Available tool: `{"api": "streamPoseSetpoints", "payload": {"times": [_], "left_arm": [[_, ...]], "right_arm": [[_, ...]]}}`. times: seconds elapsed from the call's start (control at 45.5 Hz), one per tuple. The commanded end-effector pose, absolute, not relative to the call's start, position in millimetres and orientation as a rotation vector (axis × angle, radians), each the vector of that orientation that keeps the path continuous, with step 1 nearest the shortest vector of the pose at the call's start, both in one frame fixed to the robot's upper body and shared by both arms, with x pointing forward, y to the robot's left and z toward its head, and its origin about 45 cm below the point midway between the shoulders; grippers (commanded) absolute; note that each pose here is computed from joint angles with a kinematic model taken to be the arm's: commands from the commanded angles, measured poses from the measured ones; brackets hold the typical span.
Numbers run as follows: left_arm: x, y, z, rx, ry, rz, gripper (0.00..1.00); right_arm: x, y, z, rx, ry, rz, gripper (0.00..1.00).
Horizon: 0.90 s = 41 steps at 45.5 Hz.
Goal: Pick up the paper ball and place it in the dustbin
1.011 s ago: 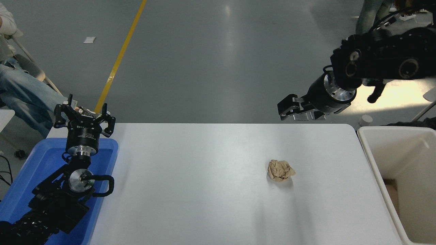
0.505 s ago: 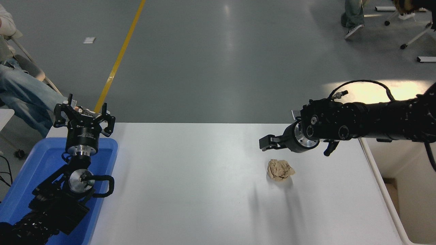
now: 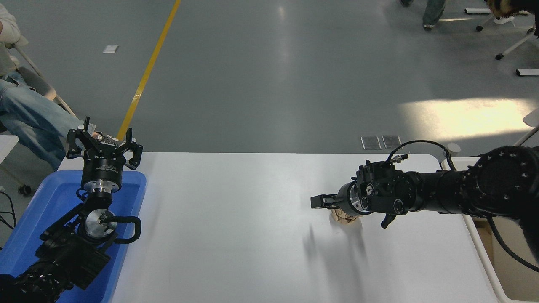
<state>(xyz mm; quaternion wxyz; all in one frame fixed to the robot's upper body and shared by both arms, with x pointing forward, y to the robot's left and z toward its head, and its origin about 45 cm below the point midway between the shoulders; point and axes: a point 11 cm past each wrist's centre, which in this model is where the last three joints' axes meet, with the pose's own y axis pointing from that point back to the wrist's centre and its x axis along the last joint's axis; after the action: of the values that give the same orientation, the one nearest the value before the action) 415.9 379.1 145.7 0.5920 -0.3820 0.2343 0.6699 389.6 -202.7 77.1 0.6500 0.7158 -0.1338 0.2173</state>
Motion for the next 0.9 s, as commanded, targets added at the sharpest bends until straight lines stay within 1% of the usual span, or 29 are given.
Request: {"api": "streamPoseSetpoints", "payload": {"times": [0.0,0.132,0.242,0.308,0.374,0.418,0.462,0.484,0.505,0.527,0.549,0.571,0.637,0.659,0.681,0.747,0.769,0.791,0.813,0.879], "left_arm": [[415.9,379.1,145.7,-0.888,0.545,1.558,0.99],[416.0,379.1,145.7,-0.888,0.545,1.558,0.99],[416.0,379.1,145.7,-0.888,0.545,1.558,0.99],[415.9,379.2,145.8,-0.889,0.544,1.558,0.99],[416.0,379.1,145.7,-0.888,0.545,1.558,0.99],[416.5,378.9,146.3,-0.889,0.544,1.557,0.99],[416.0,379.1,145.7,-0.888,0.545,1.558,0.99],[416.5,378.9,146.3,-0.889,0.544,1.557,0.99],[416.0,379.1,145.7,-0.888,0.545,1.558,0.99],[416.0,379.1,145.7,-0.888,0.545,1.558,0.99],[416.5,378.9,146.3,-0.889,0.544,1.557,0.99],[416.0,379.1,145.7,-0.888,0.545,1.558,0.99],[416.0,379.1,145.7,-0.888,0.545,1.558,0.99],[416.0,379.1,145.7,-0.888,0.545,1.558,0.99],[416.0,379.1,145.7,-0.888,0.545,1.558,0.99],[416.0,379.1,145.7,-0.888,0.545,1.558,0.99],[416.5,378.9,146.3,-0.889,0.544,1.557,0.99],[416.0,379.1,145.7,-0.888,0.545,1.558,0.99],[416.5,378.9,146.3,-0.889,0.544,1.557,0.99],[416.0,379.0,145.7,-0.887,0.544,1.557,0.99]], "right_arm": [[394,-224,63,1.538,-0.301,0.597,1.0],[386,-226,54,1.541,-0.287,0.576,1.0],[384,-226,52,1.542,-0.284,0.573,1.0],[381,-226,49,1.546,-0.284,0.565,0.95],[381,-226,49,1.547,-0.286,0.561,0.89],[380,-226,48,1.549,-0.286,0.557,0.83],[379,-225,47,1.549,-0.281,0.56,0.75],[378,-226,46,1.547,-0.28,0.559,0.72],[378,-225,46,1.546,-0.28,0.558,0.68],[378,-225,46,1.546,-0.277,0.559,0.6],[378,-225,46,1.546,-0.278,0.559,0.57],[378,-226,46,1.548,-0.28,0.557,0.54],[378,-226,46,1.548,-0.283,0.555,0.51],[379,-225,47,1.55,-0.285,0.555,0.46],[379,-224,47,1.552,-0.285,0.555,0.39],[379,-223,49,1.554,-0.278,0.553,0.09],[379,-223,49,1.555,-0.275,0.55,0.03],[379,-223,49,1.554,-0.273,0.552,0.0],[379,-223,50,1.551,-0.265,0.554,0.0],[382,-224,55,1.546,-0.257,0.56,0.0]]}}
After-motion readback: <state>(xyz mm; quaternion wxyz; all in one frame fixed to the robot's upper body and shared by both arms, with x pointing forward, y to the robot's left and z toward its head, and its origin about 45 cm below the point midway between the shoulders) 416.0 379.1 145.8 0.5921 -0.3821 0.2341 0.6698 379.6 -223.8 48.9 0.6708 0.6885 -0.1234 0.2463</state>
